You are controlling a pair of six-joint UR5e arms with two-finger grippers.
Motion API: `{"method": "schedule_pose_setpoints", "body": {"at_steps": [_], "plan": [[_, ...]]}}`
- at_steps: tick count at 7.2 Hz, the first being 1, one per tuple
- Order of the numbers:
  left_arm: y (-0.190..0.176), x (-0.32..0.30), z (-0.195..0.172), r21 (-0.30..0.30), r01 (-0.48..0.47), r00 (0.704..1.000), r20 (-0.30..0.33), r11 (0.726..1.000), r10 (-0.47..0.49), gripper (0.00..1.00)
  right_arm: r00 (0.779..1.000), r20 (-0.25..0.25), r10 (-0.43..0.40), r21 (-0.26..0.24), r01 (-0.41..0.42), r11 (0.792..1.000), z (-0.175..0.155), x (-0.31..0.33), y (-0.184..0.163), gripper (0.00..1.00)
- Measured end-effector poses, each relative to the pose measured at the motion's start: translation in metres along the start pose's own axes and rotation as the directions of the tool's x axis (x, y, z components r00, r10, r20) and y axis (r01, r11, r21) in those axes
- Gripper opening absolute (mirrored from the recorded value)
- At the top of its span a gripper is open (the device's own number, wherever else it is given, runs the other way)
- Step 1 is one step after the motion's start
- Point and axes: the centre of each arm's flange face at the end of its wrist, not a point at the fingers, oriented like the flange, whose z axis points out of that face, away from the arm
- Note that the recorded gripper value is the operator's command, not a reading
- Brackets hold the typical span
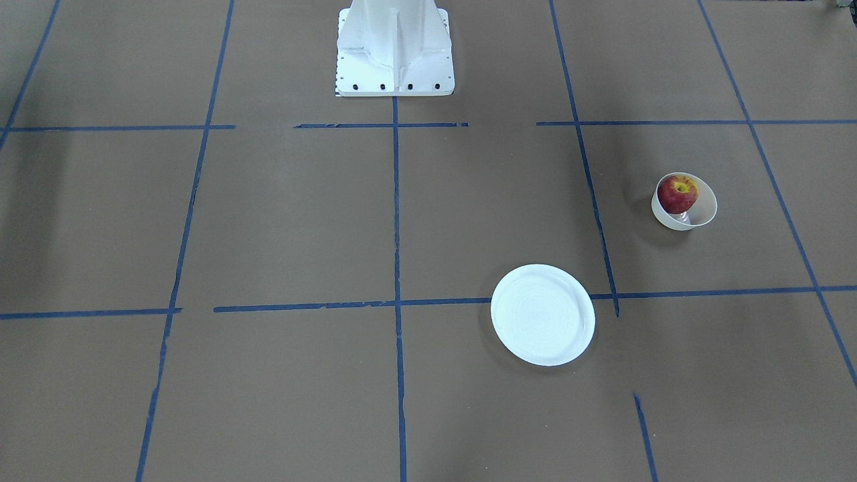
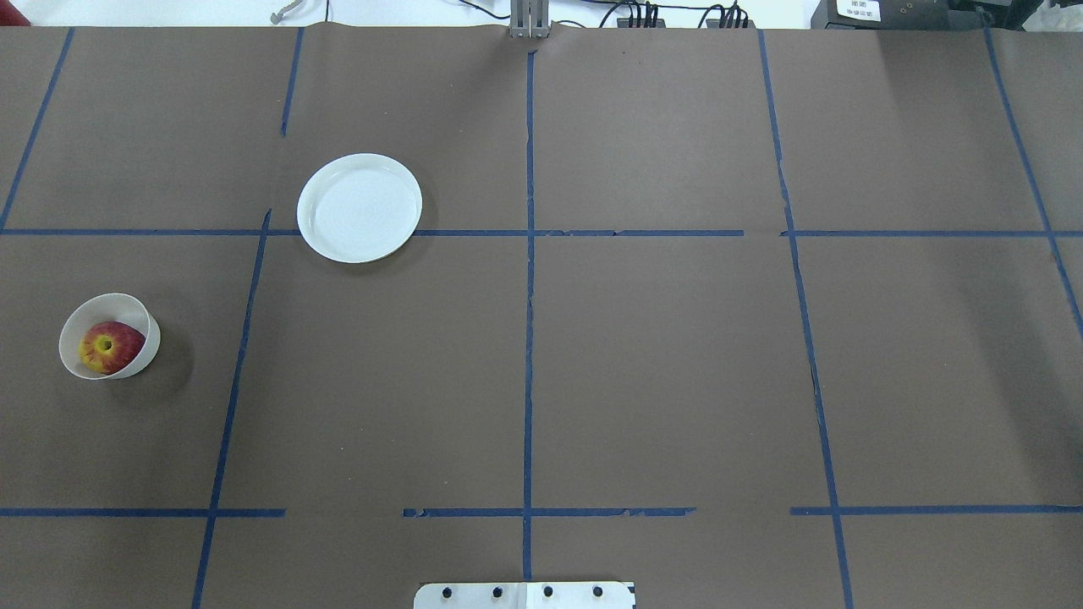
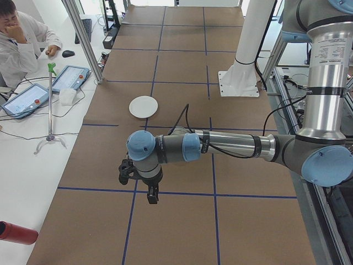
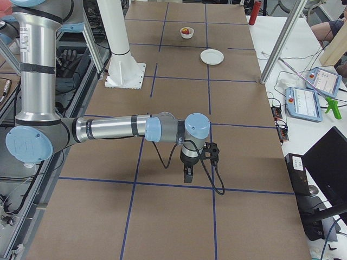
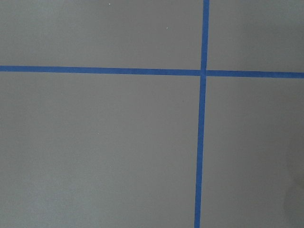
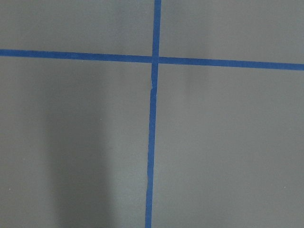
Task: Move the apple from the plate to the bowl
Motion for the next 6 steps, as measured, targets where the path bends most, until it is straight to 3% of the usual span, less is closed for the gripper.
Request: {"method": "schedule_pose_setpoints", "body": {"at_steps": [6], "plan": [[-0.0019, 0.0012, -0.0017, 0.005, -0.006, 1.0, 0.002, 1.0, 0.006, 1.0, 1.0, 0.0, 0.001, 0.0, -0.001, 1.0, 0.0001, 0.0001, 0.0, 1.0]]}}
